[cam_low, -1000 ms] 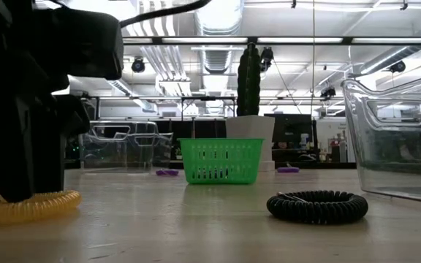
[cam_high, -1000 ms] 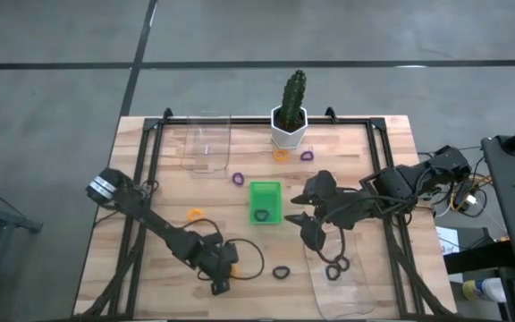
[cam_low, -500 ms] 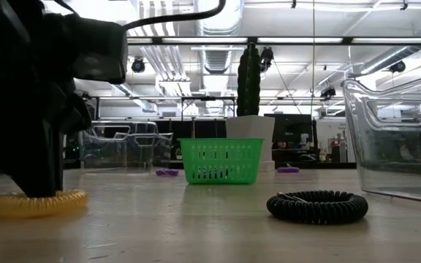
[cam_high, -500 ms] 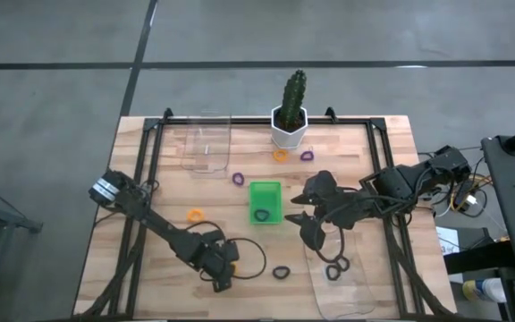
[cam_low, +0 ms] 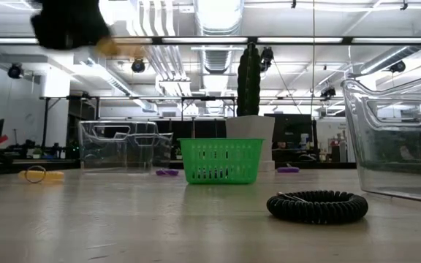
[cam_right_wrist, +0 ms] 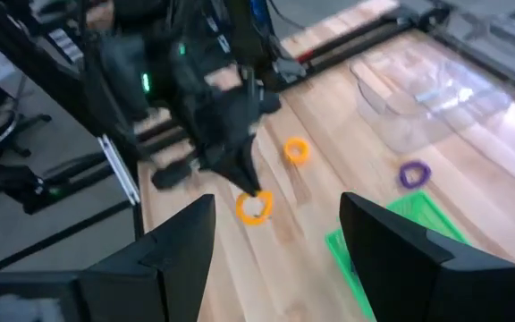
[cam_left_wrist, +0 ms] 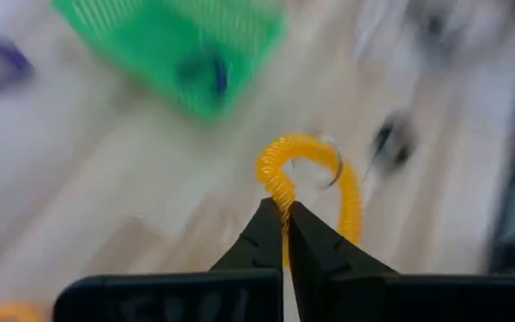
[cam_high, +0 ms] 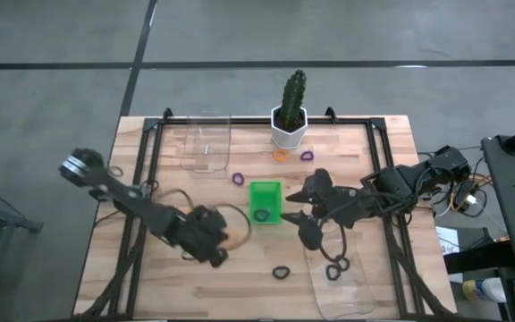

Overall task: Sort spring keychains
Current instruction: Put the bottom yellow spring keychain into the top transparent bin, then put the left yellow spring keychain into the top transparent bin

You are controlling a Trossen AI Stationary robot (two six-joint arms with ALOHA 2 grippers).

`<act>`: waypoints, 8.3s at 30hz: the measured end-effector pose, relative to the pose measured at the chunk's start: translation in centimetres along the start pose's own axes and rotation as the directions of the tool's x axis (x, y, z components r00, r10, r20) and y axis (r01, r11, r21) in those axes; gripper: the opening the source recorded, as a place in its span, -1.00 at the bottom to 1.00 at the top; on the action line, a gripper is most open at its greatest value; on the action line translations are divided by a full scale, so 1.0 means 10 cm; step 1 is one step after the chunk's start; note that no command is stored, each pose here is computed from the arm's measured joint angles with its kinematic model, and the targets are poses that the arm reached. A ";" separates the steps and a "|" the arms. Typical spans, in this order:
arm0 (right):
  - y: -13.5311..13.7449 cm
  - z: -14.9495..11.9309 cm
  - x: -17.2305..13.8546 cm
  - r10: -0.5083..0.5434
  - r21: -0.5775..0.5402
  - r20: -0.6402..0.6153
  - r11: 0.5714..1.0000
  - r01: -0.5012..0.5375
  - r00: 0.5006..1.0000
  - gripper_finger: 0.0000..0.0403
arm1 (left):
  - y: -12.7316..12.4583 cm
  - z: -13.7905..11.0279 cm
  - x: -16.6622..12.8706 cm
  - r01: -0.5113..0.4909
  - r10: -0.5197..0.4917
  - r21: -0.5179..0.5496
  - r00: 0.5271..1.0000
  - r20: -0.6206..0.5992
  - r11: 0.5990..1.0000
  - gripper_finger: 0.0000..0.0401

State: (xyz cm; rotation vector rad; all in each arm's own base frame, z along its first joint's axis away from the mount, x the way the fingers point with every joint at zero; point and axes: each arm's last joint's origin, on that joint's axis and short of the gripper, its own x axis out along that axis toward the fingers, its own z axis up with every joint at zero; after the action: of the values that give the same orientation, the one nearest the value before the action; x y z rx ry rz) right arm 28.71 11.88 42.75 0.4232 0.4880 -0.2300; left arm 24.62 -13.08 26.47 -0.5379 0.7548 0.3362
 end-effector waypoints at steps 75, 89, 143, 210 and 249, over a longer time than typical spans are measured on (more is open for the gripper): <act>-0.11 0.48 0.96 0.295 0.146 0.200 0.934 -0.326 0.934 0.16 | 2.32 0.97 -0.15 -0.584 0.575 -0.298 0.808 -0.127 0.755 -1.00; -0.11 0.48 0.96 0.299 0.142 0.197 0.934 -0.329 0.934 0.16 | 2.42 1.02 0.21 -0.586 0.535 -0.274 0.809 -0.242 0.762 -0.59; -0.12 0.58 0.30 0.343 0.016 0.206 0.935 -0.354 0.916 0.16 | 1.15 -0.41 0.55 -0.337 0.199 -0.164 0.813 -0.547 0.927 -0.33; -0.08 0.55 0.30 0.351 0.019 0.193 0.932 -0.361 0.916 0.16 | 0.68 0.20 -0.12 -0.052 0.050 0.000 0.972 -0.229 0.999 -1.00; -0.04 0.50 0.28 0.358 0.019 0.172 0.930 -0.367 0.918 0.16 | 1.62 -0.55 0.48 -0.252 0.251 0.060 0.856 -0.451 0.966 -0.26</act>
State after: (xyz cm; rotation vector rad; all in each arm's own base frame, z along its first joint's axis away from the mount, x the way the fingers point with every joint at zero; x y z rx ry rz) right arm 33.01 9.00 45.21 0.5320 0.2323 0.0825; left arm 17.22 -2.53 14.23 -0.5258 1.2905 0.4610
